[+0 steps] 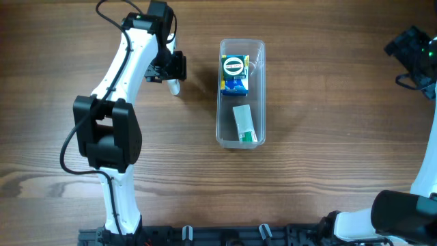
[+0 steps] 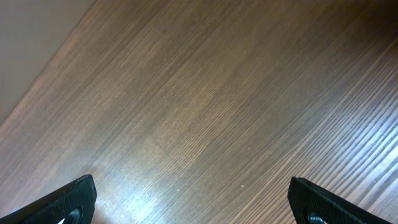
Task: Pack container
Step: 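Move the left gripper to the white dropper bottle and grasp it, then lift the dropper bottle and carry it over the container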
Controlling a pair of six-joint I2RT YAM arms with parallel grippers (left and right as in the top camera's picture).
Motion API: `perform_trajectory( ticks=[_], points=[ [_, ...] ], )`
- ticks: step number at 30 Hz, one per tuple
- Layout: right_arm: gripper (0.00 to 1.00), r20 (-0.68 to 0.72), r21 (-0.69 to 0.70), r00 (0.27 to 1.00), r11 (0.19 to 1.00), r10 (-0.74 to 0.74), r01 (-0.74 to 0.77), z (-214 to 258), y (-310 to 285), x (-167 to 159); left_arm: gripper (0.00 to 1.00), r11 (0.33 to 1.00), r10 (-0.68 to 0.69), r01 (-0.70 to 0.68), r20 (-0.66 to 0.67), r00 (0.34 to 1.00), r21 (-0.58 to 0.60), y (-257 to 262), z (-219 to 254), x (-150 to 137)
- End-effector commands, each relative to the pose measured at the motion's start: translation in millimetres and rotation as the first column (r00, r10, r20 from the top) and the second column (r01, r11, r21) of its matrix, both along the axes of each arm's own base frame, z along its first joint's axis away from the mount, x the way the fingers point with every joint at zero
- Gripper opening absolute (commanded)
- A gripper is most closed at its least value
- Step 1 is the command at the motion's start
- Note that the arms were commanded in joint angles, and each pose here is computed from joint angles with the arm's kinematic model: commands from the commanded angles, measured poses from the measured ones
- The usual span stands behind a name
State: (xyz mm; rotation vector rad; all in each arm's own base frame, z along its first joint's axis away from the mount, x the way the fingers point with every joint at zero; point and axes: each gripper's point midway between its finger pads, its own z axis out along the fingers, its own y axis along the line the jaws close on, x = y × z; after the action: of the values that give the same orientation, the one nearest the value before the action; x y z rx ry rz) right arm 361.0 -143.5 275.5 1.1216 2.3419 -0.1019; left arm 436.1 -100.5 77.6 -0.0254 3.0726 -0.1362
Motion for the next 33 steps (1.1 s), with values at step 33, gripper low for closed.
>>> perform_trajectory(
  ticks=[33],
  points=[
    [1.00, -0.002, -0.001, 1.000, 1.000, -0.013, 0.013, -1.6, -0.5, 1.0, 0.30, 1.000, -0.002, 0.002, 0.013, 1.000, 0.024, 3.6, -2.2, 5.4]
  ],
)
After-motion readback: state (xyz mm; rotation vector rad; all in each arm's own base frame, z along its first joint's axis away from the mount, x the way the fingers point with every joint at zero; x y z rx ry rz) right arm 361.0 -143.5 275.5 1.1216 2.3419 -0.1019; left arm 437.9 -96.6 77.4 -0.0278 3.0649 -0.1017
